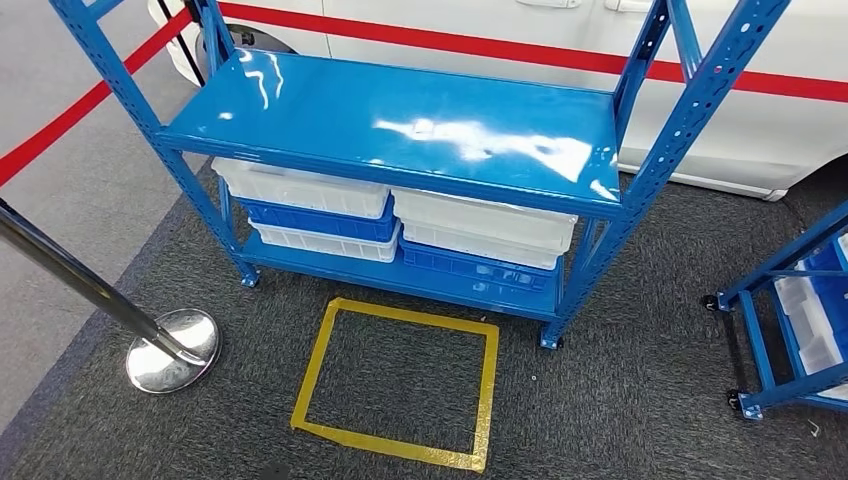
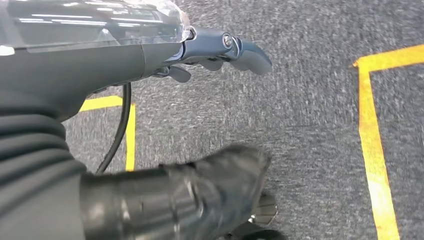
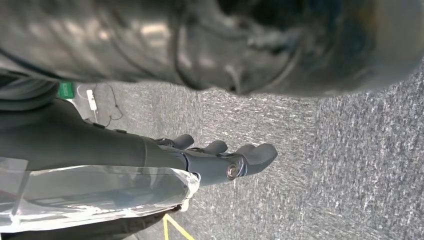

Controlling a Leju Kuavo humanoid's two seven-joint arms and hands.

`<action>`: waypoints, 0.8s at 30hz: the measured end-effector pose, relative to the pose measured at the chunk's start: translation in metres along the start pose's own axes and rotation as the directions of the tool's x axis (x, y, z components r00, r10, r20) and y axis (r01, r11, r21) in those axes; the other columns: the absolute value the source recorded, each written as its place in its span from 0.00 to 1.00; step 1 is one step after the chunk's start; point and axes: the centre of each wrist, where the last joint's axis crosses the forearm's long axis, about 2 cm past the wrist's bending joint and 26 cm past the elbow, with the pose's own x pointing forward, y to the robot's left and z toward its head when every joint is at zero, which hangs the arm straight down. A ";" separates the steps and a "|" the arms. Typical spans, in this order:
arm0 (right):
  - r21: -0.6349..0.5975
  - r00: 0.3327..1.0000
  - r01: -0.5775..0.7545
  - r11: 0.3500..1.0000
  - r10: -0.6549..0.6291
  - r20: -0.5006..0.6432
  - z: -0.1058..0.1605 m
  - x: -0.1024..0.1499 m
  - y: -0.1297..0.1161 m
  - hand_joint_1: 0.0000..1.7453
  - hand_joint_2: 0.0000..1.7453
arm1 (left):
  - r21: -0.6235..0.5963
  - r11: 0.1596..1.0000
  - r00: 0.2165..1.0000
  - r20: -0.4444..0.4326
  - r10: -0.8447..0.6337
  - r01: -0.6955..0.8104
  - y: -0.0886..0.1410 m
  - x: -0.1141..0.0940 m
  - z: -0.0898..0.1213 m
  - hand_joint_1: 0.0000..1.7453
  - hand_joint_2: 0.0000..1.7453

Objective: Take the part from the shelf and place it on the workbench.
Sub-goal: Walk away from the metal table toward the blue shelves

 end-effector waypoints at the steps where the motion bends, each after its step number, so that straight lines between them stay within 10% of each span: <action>1: -0.001 1.000 -0.001 1.000 0.001 -0.001 0.000 0.000 0.000 0.00 0.50 | -0.002 1.000 1.000 0.002 -0.003 0.003 0.000 -0.001 0.000 0.00 1.00; 3: -0.002 1.000 -0.003 1.000 0.003 -0.002 0.000 0.000 0.000 0.00 1.00 | -0.005 1.000 1.000 0.004 -0.008 0.008 0.000 -0.002 0.001 0.00 1.00; 24: 0.035 0.998 0.036 0.999 -0.034 -0.052 -0.002 -0.037 -0.012 0.00 1.00 | 0.055 0.994 0.994 -0.050 0.100 -0.097 0.032 -0.004 -0.010 0.00 1.00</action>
